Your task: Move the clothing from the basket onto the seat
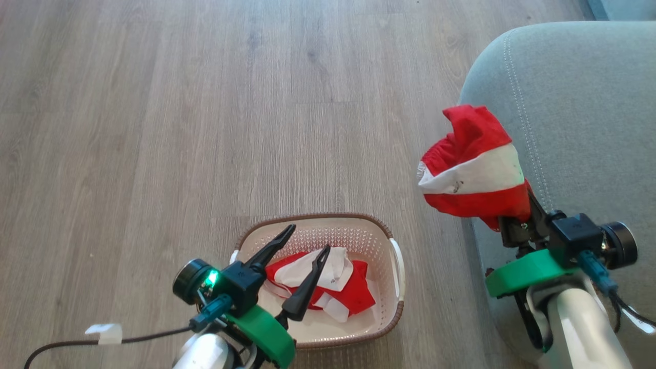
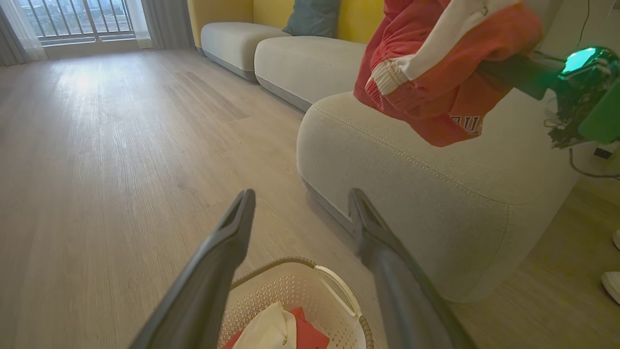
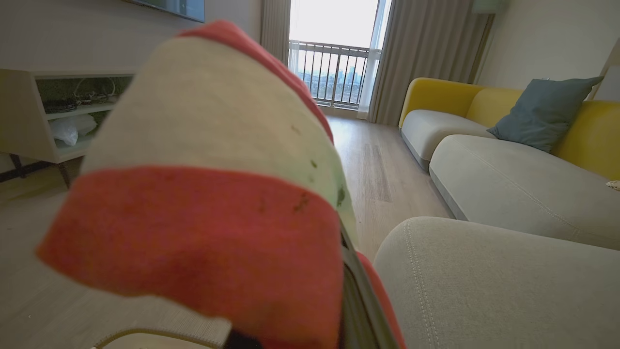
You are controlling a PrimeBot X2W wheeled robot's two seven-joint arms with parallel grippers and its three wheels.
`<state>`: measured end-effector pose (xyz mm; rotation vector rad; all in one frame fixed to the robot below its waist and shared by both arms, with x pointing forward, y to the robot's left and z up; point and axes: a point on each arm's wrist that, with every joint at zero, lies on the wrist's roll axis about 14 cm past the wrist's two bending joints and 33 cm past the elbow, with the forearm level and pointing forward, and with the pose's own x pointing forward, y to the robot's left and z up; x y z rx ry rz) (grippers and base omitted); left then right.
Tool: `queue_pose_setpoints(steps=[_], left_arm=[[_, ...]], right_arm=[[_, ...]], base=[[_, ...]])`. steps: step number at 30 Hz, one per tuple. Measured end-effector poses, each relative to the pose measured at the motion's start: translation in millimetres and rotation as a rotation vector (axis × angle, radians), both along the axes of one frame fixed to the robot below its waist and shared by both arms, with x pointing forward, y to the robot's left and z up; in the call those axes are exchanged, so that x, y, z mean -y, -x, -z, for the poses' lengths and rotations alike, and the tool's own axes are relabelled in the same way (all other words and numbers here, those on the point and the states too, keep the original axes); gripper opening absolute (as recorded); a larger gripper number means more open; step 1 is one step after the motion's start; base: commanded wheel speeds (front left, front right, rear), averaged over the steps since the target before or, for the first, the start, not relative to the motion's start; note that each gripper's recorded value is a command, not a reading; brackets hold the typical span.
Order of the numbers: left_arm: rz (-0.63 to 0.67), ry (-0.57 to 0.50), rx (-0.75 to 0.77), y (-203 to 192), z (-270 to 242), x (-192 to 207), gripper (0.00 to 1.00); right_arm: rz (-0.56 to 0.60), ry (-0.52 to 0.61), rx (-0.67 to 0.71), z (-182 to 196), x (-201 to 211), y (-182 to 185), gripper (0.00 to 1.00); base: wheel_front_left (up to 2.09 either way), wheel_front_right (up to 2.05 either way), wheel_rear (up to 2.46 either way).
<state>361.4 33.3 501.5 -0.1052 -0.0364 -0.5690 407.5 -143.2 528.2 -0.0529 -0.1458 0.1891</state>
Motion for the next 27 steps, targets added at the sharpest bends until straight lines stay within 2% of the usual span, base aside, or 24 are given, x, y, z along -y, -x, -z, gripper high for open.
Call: queue_pose_setpoints(steps=[11,21,27], left_arm=[[-0.009,-0.026,-0.09,13,30,-4,1.0],[-0.006,-0.022,-0.091,11,29,-2,1.0],[0.029,-0.017,-0.092,8,30,9,1.0]], right_arm=[[0.036,-0.035,-0.082,25,11,5,0.0],[0.048,-0.034,-0.085,26,15,7,0.0],[0.102,-0.03,-0.082,25,34,12,0.0]], base=[[0.0,0.0,0.0],[0.0,0.0,0.0],[0.0,0.0,0.0]])
